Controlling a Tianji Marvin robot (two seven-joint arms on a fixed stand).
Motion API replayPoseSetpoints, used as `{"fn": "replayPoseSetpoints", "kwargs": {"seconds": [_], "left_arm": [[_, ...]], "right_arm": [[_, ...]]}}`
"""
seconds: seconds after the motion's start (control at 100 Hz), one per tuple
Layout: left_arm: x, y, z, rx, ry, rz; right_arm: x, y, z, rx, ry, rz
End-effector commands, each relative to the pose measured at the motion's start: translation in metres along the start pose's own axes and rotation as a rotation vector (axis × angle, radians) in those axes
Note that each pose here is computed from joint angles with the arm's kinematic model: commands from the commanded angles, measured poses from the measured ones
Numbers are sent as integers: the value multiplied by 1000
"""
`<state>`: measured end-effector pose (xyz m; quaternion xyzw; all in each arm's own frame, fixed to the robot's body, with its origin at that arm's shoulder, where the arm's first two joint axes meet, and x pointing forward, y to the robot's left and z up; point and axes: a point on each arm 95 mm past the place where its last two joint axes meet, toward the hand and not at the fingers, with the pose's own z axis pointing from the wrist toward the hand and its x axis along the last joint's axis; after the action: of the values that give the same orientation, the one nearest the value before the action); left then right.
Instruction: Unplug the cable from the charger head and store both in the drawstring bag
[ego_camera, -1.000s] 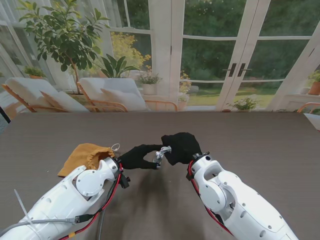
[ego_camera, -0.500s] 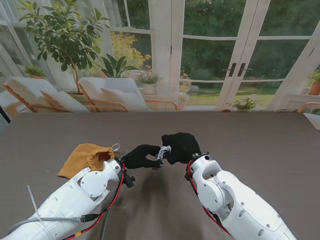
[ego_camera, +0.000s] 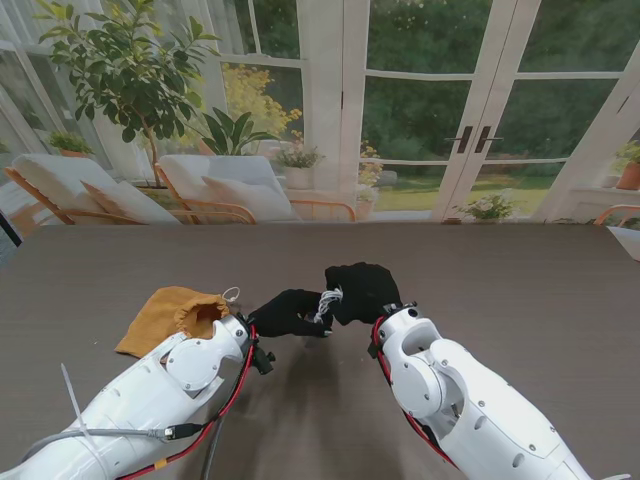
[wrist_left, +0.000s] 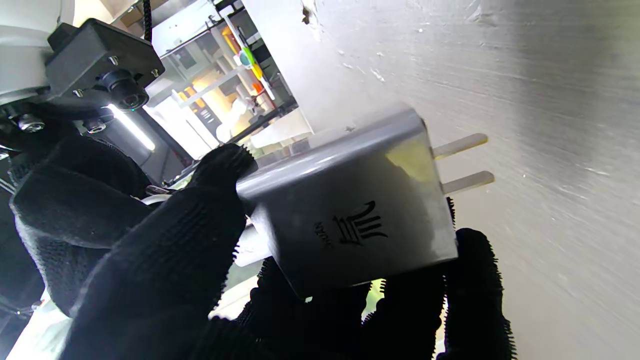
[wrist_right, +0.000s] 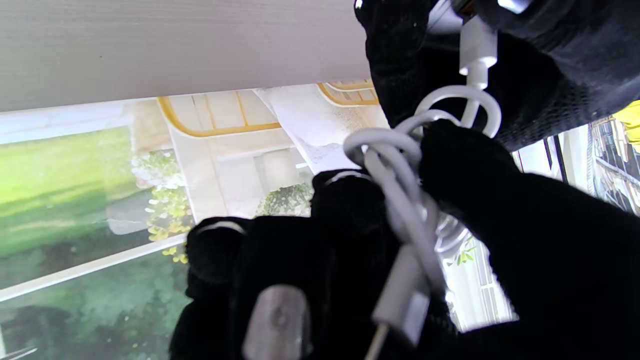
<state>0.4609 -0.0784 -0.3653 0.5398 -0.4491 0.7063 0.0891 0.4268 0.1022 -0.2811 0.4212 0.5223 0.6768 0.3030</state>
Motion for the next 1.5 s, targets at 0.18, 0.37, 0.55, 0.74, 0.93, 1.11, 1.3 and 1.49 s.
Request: {"fn": "replayPoseSetpoints", "kwargs": {"seconds": [0.18,0.37,0.55,0.74,0.93,1.11,1.3,1.49], "left_arm": [[2,10,0,-59,-13,-23],[2,10,0,-94,-20,8],[3,12,-1,-111,-31,49],[1,16,5,-42,-24,5],[1,19,7,-22,-36,-85],[3,19,4,-25,-56,-74],[3,17,-1,-49,-67,-30],[7,13,-7,-61,-71,-12]], "right_arm": [[-1,10,6,-18,-19,4],[-1,10,6,-19,-31,22],[-1,10,6,-20,-46,41],[-2,10,6,-21,-52,50],[-3,10,6,-17,-58,50],[-7,12,7,-16,-67,57],[-10,14,8,-20,-64,63],[-12,13,5,2,-56,138]]}}
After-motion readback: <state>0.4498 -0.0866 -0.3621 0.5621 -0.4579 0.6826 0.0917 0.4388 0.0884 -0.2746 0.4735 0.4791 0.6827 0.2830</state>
